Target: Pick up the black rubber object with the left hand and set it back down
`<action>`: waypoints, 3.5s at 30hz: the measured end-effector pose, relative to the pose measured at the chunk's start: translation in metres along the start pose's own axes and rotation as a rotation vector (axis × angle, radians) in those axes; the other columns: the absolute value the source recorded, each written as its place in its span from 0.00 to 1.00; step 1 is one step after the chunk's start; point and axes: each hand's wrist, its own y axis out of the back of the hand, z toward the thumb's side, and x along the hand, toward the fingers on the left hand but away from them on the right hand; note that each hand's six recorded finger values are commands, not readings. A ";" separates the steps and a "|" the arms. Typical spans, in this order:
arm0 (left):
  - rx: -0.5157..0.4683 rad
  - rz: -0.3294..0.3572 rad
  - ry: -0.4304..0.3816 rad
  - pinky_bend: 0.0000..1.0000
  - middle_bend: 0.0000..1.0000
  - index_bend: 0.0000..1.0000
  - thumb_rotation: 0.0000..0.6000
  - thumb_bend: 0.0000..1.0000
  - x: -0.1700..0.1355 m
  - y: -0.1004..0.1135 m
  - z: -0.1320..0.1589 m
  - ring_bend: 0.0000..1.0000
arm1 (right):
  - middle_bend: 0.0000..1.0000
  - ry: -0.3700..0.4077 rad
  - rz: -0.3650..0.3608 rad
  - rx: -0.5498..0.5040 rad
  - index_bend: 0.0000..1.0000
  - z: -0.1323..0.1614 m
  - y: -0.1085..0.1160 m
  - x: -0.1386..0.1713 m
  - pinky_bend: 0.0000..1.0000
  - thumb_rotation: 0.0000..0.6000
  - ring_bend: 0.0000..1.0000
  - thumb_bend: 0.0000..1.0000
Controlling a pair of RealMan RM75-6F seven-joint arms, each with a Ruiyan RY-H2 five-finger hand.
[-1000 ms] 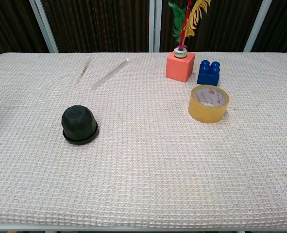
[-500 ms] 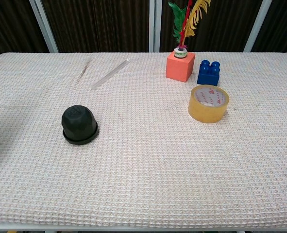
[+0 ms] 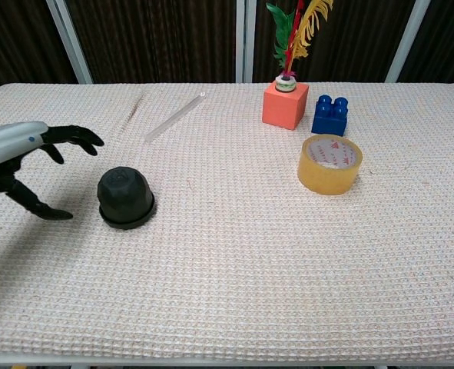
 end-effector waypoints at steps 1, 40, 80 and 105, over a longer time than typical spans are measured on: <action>-0.009 -0.007 -0.006 0.26 0.18 0.16 1.00 0.00 0.003 -0.003 0.003 0.10 | 0.00 -0.001 0.001 -0.001 0.00 -0.001 0.000 0.000 0.00 1.00 0.00 0.14; 0.032 -0.073 -0.063 0.22 0.19 0.16 1.00 0.00 0.044 -0.035 0.024 0.08 | 0.00 -0.035 0.011 -0.010 0.00 -0.015 -0.003 -0.001 0.00 1.00 0.00 0.15; -0.003 -0.094 -0.051 0.21 0.36 0.19 1.00 0.02 0.048 -0.035 0.023 0.08 | 0.00 -0.050 0.016 -0.010 0.00 -0.019 -0.005 -0.001 0.00 1.00 0.00 0.15; -0.045 -0.051 -0.095 0.33 0.46 0.41 1.00 0.19 0.045 -0.011 0.036 0.18 | 0.00 -0.059 0.019 -0.012 0.00 -0.022 -0.007 -0.002 0.00 1.00 0.00 0.15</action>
